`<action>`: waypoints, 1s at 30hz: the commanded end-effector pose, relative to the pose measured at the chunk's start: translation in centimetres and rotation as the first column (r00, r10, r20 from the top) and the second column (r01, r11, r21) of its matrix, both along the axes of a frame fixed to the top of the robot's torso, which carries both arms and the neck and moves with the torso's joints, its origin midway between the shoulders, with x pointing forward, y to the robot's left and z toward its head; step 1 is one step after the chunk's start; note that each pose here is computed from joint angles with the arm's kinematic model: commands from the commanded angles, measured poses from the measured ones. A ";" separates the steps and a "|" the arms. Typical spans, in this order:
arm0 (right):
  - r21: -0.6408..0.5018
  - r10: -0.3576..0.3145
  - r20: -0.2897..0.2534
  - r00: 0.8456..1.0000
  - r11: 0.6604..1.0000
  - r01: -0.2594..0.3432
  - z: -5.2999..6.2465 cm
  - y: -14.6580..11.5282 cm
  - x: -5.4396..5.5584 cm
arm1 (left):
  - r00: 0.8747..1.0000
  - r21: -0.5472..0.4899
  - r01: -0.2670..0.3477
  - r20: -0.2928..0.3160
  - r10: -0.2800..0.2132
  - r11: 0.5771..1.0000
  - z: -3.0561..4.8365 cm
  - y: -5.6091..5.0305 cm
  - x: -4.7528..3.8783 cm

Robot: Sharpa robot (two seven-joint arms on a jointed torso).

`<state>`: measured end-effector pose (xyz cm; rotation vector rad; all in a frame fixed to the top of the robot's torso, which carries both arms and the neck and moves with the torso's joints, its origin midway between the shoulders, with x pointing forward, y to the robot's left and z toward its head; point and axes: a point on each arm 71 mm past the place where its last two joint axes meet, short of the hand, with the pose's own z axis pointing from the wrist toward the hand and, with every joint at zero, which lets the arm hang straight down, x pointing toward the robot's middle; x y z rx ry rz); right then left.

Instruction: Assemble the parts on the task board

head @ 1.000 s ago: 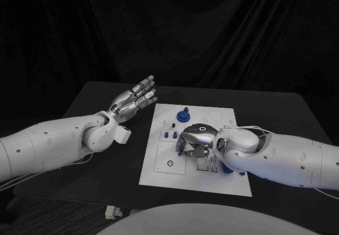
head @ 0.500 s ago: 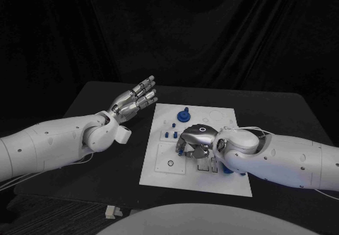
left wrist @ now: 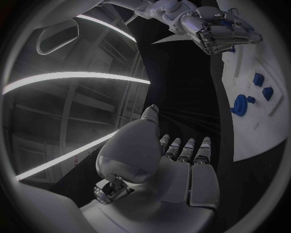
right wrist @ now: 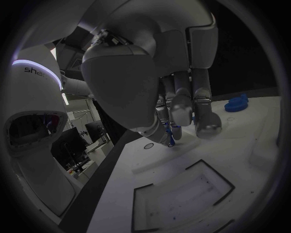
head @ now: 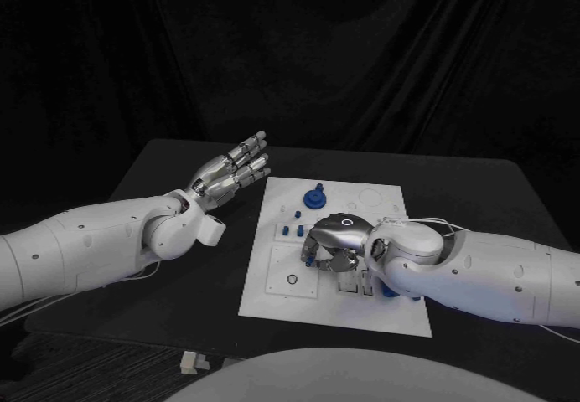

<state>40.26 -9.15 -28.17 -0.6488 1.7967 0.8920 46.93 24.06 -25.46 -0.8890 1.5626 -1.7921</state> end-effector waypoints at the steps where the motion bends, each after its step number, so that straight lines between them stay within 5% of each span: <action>1: -0.007 -0.001 -0.003 1.000 1.000 0.001 -0.3 0.0 -0.2 | 1.000 -0.009 0.012 -0.004 -0.012 1.000 -0.03 -0.2 -0.05; 30: -0.011 0.004 -0.007 1.000 1.000 -0.004 -0.3 0.2 -0.2 | 1.000 -0.003 0.020 -0.018 -0.020 1.000 -0.27 -0.2 0.05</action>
